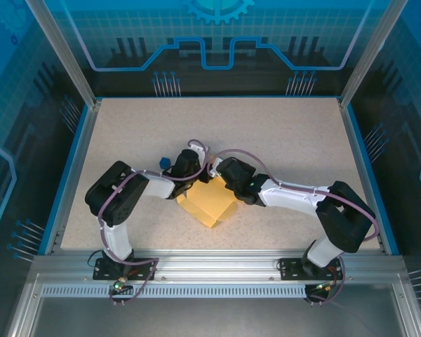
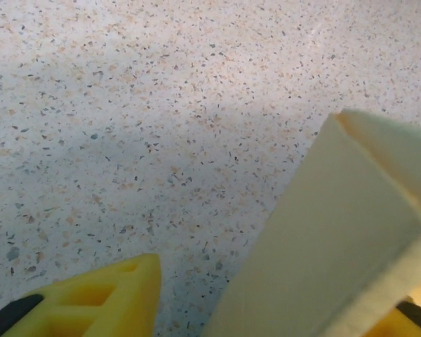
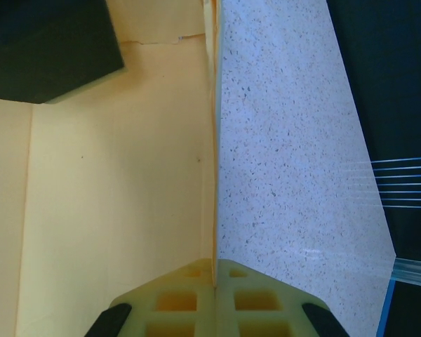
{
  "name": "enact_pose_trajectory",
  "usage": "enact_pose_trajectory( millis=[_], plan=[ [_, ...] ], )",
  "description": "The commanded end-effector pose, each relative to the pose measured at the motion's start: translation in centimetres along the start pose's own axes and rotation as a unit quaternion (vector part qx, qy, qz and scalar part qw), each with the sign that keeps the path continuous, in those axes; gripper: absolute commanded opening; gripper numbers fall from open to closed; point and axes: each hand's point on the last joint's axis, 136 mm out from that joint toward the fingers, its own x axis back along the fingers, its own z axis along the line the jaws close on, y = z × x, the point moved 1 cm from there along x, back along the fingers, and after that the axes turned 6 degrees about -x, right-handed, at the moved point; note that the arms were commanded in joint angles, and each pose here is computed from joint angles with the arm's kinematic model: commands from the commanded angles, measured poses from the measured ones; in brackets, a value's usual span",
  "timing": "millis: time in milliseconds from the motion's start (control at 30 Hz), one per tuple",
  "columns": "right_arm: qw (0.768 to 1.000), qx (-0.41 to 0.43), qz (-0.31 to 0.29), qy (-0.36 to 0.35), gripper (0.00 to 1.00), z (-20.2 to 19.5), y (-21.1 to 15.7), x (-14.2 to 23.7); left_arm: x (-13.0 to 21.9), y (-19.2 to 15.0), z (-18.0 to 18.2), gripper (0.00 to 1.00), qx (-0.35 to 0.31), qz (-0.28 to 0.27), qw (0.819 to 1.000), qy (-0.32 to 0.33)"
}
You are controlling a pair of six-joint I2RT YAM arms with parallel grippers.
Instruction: Fold the paper box
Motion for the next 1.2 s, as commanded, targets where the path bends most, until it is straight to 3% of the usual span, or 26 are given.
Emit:
enact_pose_trajectory(
  millis=[0, 200, 500, 867, 1167],
  plan=[
    [1.000, 0.001, 0.010, 0.009, 0.00, 0.0, -0.5, 0.1, 1.4, 1.9, -1.2, 0.51, -0.023, -0.031, 0.999, -0.034],
    [1.000, 0.000, 0.007, 0.010, 0.00, -0.2, -0.4, 0.2, 1.4, 1.6, -1.4, 0.54, -0.036, -0.021, 0.998, -0.050],
    [1.000, 0.001, 0.003, 0.014, 0.00, -0.2, -0.1, 0.2, 0.4, 1.4, -1.3, 0.34, -0.049, -0.008, 0.997, -0.054],
    [1.000, -0.003, -0.001, 0.017, 0.00, -0.3, 0.3, 0.1, 0.4, 1.7, -0.9, 0.23, -0.056, -0.017, 0.998, -0.038],
    [1.000, -0.014, -0.004, 0.016, 0.11, -0.5, 0.2, 0.5, 1.1, 2.0, -1.1, 0.14, -0.059, -0.041, 0.996, -0.045]
  ],
)
